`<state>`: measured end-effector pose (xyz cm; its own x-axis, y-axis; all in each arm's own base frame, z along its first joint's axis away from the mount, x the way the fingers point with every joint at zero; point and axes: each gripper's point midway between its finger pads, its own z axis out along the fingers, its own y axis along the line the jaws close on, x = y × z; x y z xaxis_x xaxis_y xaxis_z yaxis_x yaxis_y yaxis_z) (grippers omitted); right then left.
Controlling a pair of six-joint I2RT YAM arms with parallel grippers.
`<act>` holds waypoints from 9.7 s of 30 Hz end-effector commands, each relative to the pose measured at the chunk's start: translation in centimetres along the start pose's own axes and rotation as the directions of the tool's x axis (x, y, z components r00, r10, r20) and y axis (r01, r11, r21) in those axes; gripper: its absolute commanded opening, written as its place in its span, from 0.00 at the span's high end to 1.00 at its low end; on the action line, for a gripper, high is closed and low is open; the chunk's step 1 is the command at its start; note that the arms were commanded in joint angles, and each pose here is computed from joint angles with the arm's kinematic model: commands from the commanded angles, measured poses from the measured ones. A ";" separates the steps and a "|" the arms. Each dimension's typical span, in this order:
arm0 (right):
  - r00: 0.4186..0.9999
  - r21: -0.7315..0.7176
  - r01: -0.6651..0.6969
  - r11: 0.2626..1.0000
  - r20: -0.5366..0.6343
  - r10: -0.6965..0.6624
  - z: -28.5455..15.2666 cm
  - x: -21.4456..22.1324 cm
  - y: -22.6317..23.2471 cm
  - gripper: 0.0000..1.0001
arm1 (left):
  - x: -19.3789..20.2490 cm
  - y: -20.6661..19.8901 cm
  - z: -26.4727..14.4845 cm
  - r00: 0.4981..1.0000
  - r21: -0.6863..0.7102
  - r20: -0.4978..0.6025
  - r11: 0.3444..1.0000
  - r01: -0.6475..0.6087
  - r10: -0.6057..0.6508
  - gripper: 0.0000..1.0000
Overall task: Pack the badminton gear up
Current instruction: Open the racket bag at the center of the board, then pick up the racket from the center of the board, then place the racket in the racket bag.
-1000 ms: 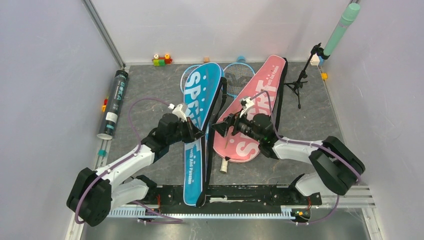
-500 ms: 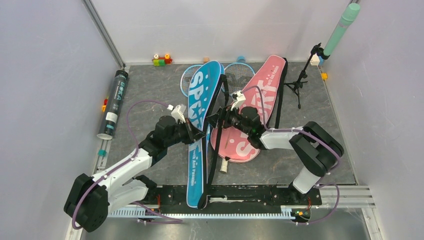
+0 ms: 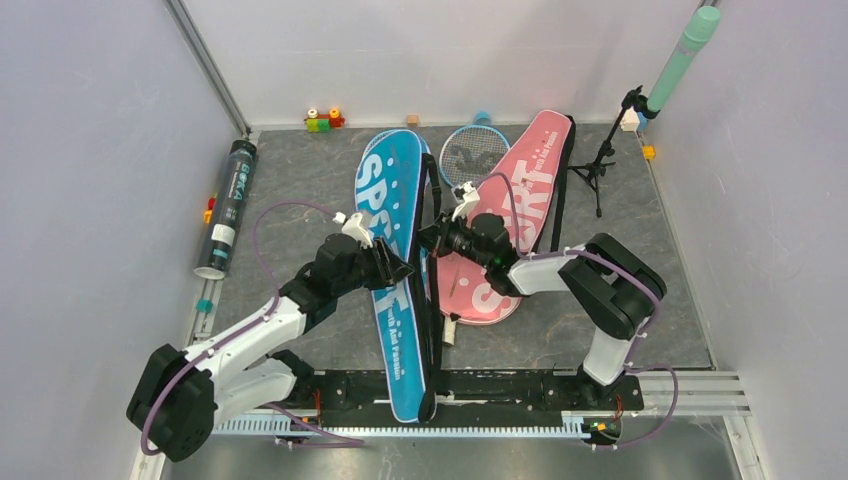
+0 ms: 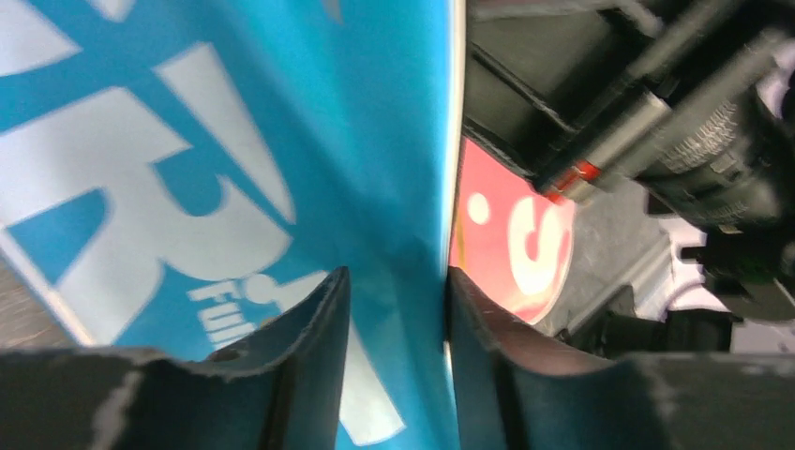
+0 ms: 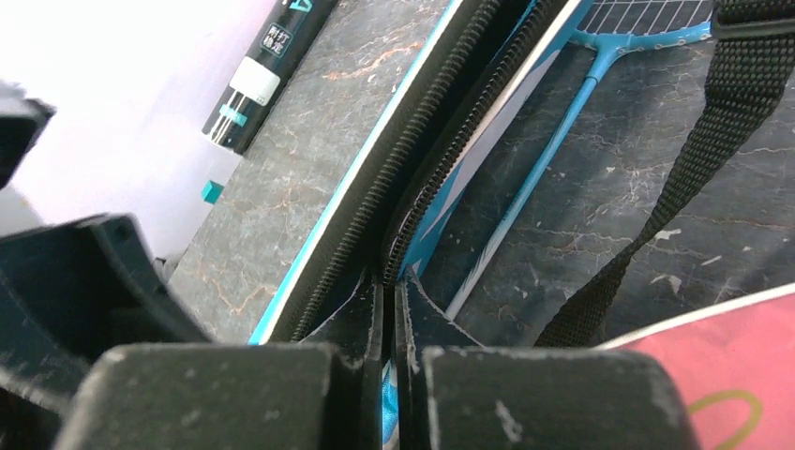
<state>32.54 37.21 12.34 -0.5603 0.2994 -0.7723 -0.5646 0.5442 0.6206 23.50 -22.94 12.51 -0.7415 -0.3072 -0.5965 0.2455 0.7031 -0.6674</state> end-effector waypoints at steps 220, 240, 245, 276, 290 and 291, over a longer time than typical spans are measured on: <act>0.739 -0.201 0.550 0.811 -0.335 -0.584 -0.4 1.9 13.3 1.00 | 0.4 3.7 -0.4 0.988 -0.036 0.062 0.990 -0.138 0.140 0.98; 0.858 -0.251 0.425 0.870 -0.195 -0.475 -1.9 1.6 15.3 1.00 | -0.5 1.1 2.1 0.986 0.046 0.057 0.986 -0.158 0.155 0.98; 0.883 -0.458 0.328 0.826 -0.162 -0.440 -0.9 3.9 18.3 1.00 | 0.4 -1.0 1.3 0.989 0.175 0.056 0.974 -0.145 0.137 0.98; 0.788 -0.076 0.585 0.808 -0.185 -0.587 -8.8 1.0 6.4 0.08 | -3.8 2.2 -1.2 0.953 -0.056 0.291 0.996 -0.072 0.086 0.98; 0.879 0.178 0.466 0.867 -0.200 -0.432 -3.3 -0.4 -0.8 0.04 | -4.1 -1.8 -3.7 0.960 0.091 0.276 0.993 -0.074 0.046 0.98; 0.882 0.177 0.458 0.871 -0.217 -0.419 -2.4 0.2 -1.2 0.05 | -4.1 -2.0 -3.9 0.961 0.097 0.274 0.993 -0.074 0.045 0.98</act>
<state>28.16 31.69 10.04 -0.4032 -0.2234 -0.8874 -0.6827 0.7191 0.1292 23.50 -19.35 12.89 -0.5773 -0.3663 -0.7298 0.2848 0.7473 -0.6004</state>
